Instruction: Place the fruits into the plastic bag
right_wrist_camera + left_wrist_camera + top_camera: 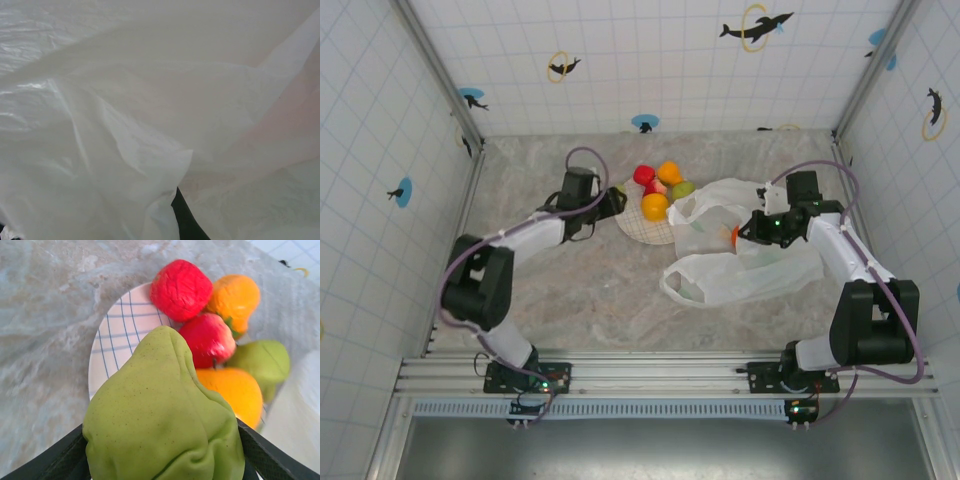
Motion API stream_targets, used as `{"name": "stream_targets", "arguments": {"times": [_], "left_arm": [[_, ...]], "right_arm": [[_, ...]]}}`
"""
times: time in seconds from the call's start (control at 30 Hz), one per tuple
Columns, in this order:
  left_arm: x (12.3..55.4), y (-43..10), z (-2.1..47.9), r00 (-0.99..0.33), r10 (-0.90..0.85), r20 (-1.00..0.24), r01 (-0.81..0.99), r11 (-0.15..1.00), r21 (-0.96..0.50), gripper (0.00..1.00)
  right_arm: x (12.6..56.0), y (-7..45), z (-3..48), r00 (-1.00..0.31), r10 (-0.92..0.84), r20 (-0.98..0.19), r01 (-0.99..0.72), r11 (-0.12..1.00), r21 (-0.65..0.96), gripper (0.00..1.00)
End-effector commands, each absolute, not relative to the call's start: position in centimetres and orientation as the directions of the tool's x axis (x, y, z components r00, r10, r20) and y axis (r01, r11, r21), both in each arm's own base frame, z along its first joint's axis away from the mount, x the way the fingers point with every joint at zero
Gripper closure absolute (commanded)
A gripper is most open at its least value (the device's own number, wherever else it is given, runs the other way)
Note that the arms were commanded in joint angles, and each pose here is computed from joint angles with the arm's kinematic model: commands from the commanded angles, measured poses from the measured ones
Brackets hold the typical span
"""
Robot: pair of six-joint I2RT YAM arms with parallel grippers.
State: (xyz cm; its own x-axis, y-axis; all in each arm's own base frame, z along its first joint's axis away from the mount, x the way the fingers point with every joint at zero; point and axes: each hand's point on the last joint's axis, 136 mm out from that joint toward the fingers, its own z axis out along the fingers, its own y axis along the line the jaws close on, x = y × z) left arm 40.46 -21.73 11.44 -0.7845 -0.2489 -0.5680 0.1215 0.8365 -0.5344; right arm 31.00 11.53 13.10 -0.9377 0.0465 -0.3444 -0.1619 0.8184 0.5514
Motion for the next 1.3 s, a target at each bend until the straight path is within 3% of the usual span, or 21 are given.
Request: {"name": "stream_targets", "arguments": {"times": [0.0, 0.2, 0.53, 0.8, 1.27], "left_arm": [[35.6, -23.9, 10.8, -0.813, -0.161, -0.560, 0.224, 0.801, -0.556, 0.35], [29.6, -29.7, 10.6, -0.791, 0.004, -0.612, 0.420, 0.731, -0.538, 0.36], [26.9, -39.0, 11.5, -0.748, 0.121, -0.652, 0.591, 0.567, -0.573, 0.36], [27.8, -43.7, 13.2, -0.711, 0.098, -0.696, 0.638, 0.506, -0.581, 0.36], [33.6, -49.2, 11.0, -0.719, -0.094, -0.688, 0.537, 0.553, -0.637, 0.35]], "right_arm": [[31.5, 11.9, 14.2, -0.929, 0.053, -0.365, -0.175, 0.809, 0.562, 1.00], [31.8, 12.7, 14.7, -0.927, 0.064, -0.369, -0.182, 0.786, 0.592, 1.00], [31.8, 13.9, 15.3, -0.925, 0.072, -0.373, -0.195, 0.754, 0.628, 1.00], [31.4, 14.2, 15.9, -0.927, 0.075, -0.368, -0.195, 0.743, 0.641, 1.00], [31.1, 14.3, 15.7, -0.928, 0.039, -0.371, -0.223, 0.739, 0.636, 1.00]]}}
